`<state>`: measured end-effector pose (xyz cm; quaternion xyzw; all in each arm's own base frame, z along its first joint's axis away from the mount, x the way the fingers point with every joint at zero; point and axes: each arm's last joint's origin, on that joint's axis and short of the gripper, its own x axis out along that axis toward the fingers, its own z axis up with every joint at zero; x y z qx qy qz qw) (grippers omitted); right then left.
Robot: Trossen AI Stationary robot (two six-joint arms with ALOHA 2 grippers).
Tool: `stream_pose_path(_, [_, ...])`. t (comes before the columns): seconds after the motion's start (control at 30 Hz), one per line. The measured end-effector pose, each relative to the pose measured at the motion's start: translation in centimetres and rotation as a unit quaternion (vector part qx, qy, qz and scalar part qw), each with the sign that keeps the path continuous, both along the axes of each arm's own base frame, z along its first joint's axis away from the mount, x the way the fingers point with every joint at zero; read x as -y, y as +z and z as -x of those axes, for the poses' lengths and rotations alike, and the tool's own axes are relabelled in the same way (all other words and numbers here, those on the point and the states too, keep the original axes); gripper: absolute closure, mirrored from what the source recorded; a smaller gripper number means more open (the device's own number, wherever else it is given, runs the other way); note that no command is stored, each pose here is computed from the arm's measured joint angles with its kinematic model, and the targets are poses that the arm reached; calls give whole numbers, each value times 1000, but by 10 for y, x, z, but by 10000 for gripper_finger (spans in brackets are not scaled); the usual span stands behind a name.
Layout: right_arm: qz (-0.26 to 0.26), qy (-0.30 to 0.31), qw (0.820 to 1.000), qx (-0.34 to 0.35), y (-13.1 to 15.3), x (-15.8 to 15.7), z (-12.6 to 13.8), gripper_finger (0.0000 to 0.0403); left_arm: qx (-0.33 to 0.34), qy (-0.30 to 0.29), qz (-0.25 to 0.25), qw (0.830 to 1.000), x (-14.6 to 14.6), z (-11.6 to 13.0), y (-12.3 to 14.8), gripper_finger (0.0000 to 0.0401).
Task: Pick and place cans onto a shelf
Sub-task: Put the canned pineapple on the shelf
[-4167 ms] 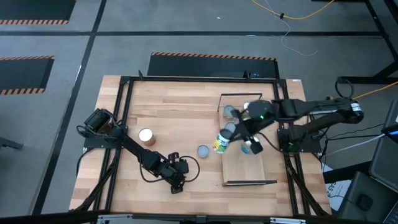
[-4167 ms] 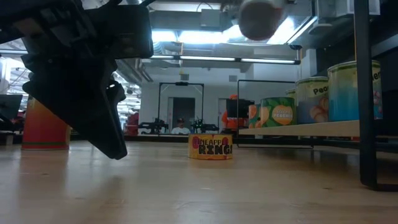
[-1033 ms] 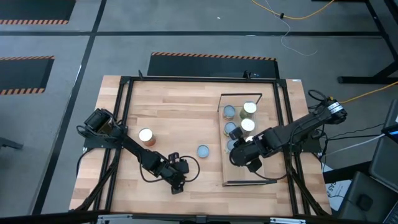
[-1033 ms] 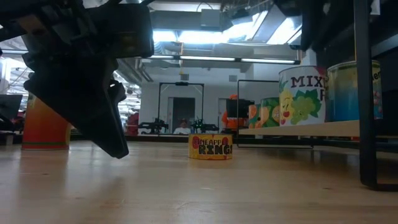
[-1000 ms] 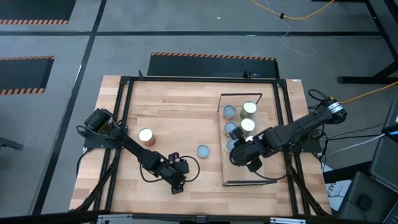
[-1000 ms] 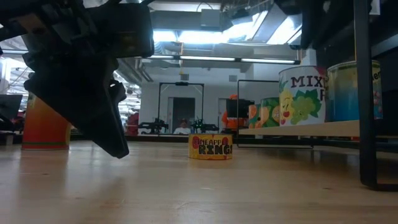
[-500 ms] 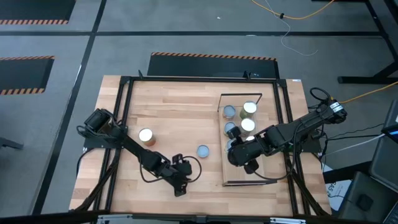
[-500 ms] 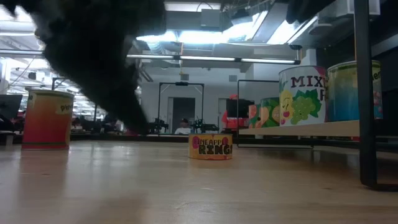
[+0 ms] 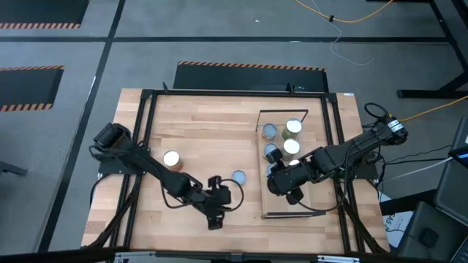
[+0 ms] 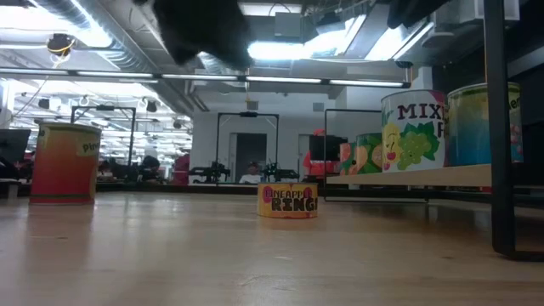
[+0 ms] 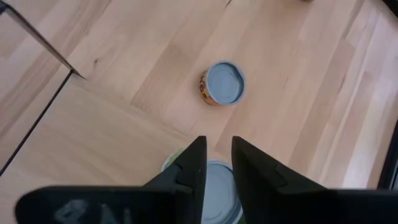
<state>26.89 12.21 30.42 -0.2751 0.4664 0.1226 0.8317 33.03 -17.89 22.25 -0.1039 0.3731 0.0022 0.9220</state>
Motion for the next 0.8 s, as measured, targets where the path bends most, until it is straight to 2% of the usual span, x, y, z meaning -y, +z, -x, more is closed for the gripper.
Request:
stream_pose_path(0.2, [-3, 1, 1000, 5, 0, 0, -1, 324, -30, 56, 3, 998, -13, 11, 38, 303])
stream_pose_path(0.47, [-5, 1, 1000, 9, 1, -1, -2, 324, -111, 147, 4, 983, -41, 46, 77, 303])
stream_pose_path(0.6, [-7, 1, 1000, 16, 1, -1, -3, 324, -157, 197, 1, 968, -55, 67, 84, 303])
stream_pose_path(0.8, [-8, 2, 1000, 18, 2, -2, -3, 324, -238, 277, -34, 930, -72, 96, 87, 303])
